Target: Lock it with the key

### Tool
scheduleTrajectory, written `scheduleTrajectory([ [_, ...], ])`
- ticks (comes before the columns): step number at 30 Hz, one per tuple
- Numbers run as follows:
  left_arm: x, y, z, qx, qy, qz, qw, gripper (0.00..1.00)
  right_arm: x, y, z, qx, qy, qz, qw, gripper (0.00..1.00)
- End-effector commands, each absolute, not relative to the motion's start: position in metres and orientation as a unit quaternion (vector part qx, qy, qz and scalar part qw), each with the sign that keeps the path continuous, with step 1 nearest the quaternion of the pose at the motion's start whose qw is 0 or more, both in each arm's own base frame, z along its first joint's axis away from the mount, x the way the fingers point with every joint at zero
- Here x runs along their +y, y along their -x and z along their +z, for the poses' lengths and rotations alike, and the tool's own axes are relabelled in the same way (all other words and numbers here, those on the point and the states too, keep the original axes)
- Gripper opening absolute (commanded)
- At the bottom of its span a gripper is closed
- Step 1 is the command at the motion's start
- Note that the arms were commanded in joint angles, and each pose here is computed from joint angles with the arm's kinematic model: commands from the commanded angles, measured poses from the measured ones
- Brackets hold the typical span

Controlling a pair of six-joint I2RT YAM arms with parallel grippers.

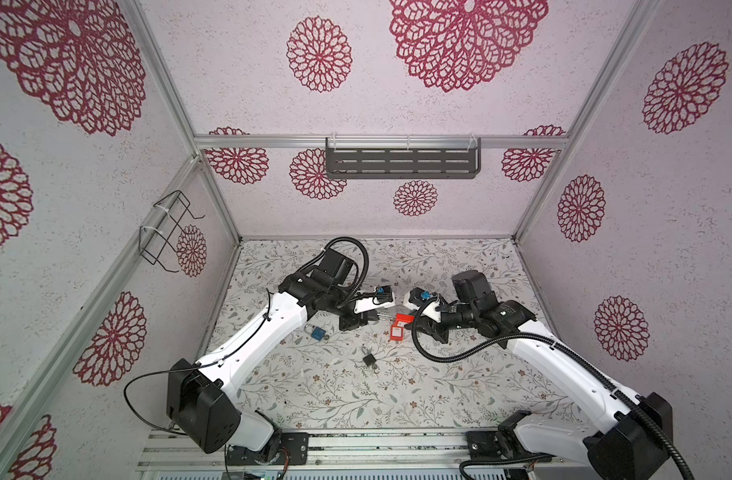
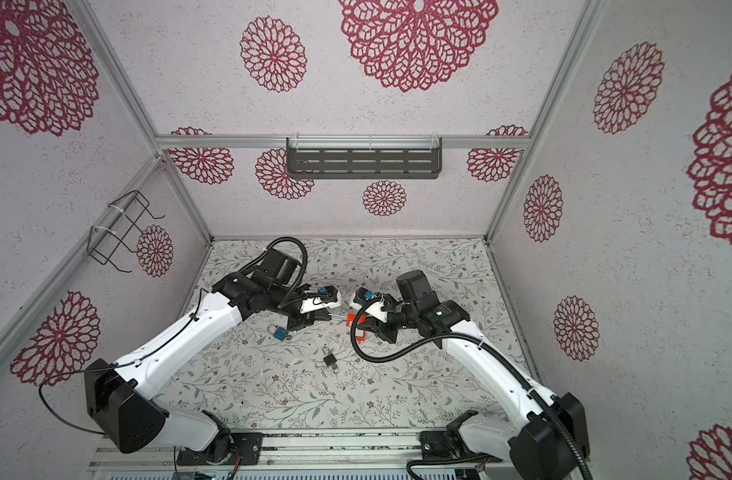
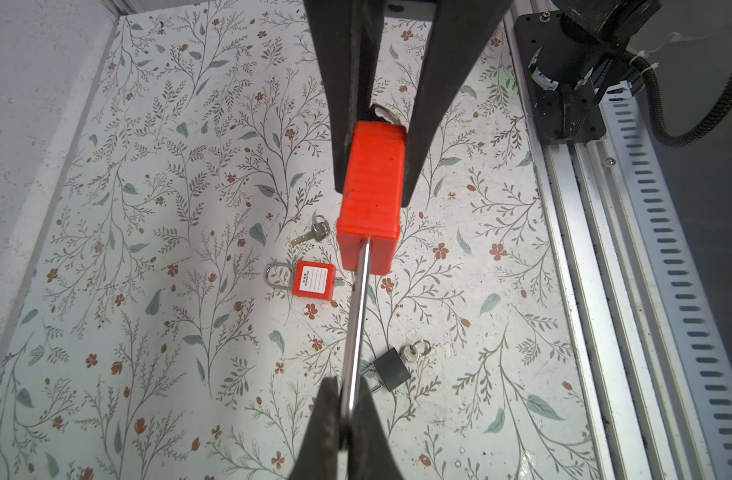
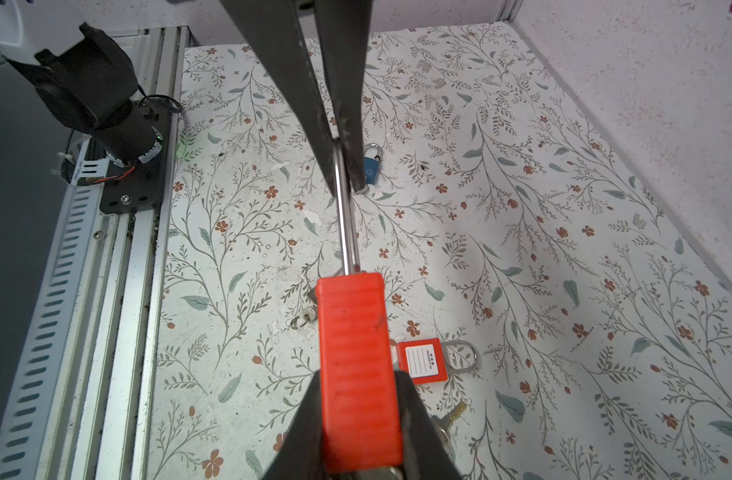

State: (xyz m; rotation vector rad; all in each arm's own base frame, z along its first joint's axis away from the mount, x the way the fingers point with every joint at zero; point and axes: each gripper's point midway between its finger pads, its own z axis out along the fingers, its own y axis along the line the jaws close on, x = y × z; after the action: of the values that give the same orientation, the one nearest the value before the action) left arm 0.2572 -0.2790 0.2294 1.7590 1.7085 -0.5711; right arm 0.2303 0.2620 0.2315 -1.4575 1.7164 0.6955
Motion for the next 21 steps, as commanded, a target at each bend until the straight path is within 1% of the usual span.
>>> scheduleTrajectory([
  [1, -0.303, -0.236, 0.250, 0.617, -0.666, -0.299, 0.295, 0.00, 0.282, -0.234, 0.282, 0.613, 0.573, 0.300, 0.453, 0.06],
  [4, -0.302, -0.237, 0.249, 0.626, -0.661, -0.304, 0.280, 0.00, 0.280, -0.237, 0.281, 0.610, 0.578, 0.286, 0.460, 0.05],
  [9, -0.303, -0.239, 0.251, 0.629, -0.654, -0.314, 0.280, 0.00, 0.276, -0.241, 0.285, 0.596, 0.579, 0.258, 0.493, 0.05],
  [16, -0.305, -0.243, 0.253, 0.626, -0.652, -0.323, 0.280, 0.00, 0.275, -0.240, 0.277, 0.597, 0.589, 0.251, 0.483, 0.05],
  [21, -0.309, -0.240, 0.250, 0.624, -0.652, -0.339, 0.265, 0.00, 0.276, -0.245, 0.285, 0.581, 0.589, 0.239, 0.509, 0.05],
])
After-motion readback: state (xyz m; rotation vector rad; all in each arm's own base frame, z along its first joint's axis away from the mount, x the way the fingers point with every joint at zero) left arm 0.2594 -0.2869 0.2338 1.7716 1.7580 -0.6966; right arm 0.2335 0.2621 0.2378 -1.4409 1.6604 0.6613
